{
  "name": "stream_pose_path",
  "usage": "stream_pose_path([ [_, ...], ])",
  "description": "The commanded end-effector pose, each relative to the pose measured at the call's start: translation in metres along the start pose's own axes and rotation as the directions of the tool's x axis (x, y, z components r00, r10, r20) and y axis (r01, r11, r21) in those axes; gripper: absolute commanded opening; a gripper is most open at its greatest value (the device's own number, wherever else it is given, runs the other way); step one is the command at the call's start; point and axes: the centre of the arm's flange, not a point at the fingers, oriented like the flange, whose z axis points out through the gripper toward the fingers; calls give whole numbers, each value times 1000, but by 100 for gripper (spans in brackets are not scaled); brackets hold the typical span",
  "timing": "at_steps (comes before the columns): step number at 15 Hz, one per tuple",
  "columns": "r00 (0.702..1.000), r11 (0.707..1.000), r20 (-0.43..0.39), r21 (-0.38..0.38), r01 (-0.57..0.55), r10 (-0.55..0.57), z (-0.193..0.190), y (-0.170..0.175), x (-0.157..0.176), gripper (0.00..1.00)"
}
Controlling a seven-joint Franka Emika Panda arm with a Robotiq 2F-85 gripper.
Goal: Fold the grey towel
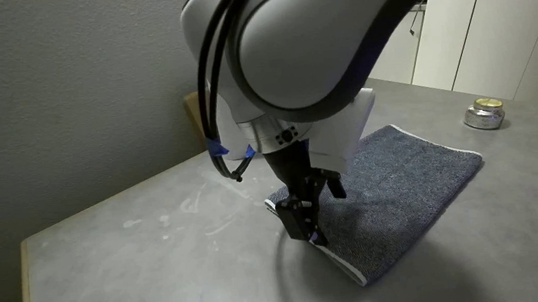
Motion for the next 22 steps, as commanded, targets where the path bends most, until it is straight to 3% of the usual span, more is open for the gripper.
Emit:
stream_pose_path([
  [1, 990, 991, -32, -14, 134, -134, 5, 4, 21, 100],
  [3, 984, 985, -48, 6, 171, -170, 10, 4, 28, 100],
  [7, 999, 995, 40, 94, -30, 26, 20, -1, 31, 100],
  [11, 965, 965, 66, 54, -256, 252, 8, -8, 28, 100],
  [18, 916, 917, 42, -29, -398, 399, -11, -15, 27, 100],
  [22, 892, 893, 42, -4, -451, 450, 3, 3, 22, 100],
])
